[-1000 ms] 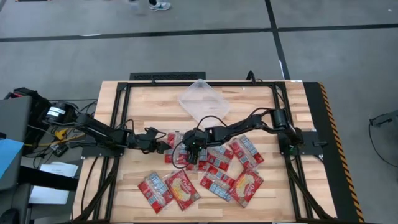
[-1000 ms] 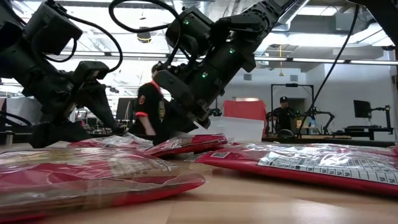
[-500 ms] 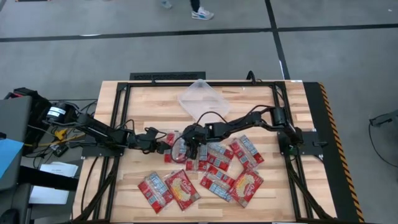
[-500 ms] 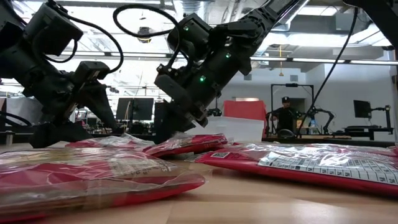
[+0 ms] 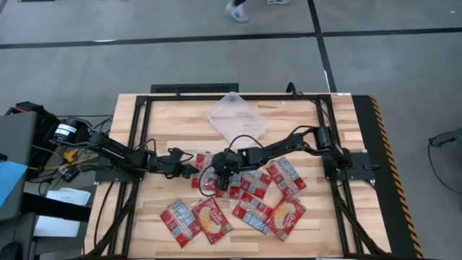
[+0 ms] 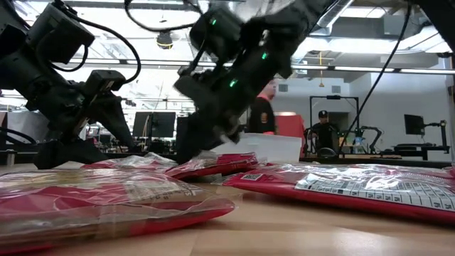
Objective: Sort popcorn bags into baskets
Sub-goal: Put the red popcorn bag into the white bin
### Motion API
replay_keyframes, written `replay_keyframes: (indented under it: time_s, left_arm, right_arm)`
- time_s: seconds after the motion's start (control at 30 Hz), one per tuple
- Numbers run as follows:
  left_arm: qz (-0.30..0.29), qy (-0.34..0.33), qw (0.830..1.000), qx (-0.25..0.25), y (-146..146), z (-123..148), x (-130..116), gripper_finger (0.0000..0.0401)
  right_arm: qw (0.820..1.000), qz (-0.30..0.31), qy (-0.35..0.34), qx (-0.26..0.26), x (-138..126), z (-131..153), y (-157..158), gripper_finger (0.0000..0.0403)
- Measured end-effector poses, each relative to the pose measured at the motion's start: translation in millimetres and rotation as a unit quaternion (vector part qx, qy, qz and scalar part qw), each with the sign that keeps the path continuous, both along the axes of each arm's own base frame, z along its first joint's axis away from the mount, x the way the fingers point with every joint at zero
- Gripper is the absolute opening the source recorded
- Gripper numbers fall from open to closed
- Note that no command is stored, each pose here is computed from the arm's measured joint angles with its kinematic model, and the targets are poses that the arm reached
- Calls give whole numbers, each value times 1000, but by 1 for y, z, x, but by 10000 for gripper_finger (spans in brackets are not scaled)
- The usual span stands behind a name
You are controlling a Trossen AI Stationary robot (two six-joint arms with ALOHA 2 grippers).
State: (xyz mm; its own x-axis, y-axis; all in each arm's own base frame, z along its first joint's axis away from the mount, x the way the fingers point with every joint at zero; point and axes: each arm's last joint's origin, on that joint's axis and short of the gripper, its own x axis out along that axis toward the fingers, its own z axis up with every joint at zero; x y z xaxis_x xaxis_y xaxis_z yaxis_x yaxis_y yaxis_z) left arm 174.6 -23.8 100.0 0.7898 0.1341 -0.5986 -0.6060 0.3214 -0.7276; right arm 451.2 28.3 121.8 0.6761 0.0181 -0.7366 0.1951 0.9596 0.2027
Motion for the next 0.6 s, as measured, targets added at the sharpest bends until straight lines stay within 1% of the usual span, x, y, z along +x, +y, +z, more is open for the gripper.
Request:
replay_keyframes:
  time_s: [0.13, 0.27, 0.37, 0.47, 0.53, 0.6]
  left_arm:
    - [1, -2, 1000, -1, 0, 0, 0, 251]
    - [1, -1, 1000, -2, 0, 0, 0, 251]
    - [0, 0, 1000, -1, 0, 0, 0, 251]
    - [-1, 1, 1000, -1, 0, 0, 0, 245]
    - [-1, 2, 1000, -1, 0, 0, 0, 230]
    - [-1, 2, 1000, -1, 0, 0, 0, 202]
  right_arm:
    - [1000, 14, -18, 6, 7, -17, 1, 14]
    - [998, 39, -12, 40, 21, -30, -3, 8]
    - [998, 44, -11, 43, 32, -30, -5, 6]
    - [998, 45, -15, 41, 39, -21, -5, 14]
    - [998, 45, -12, 34, 41, -18, -6, 19]
    - [999, 46, 1, 18, 40, -12, -9, 20]
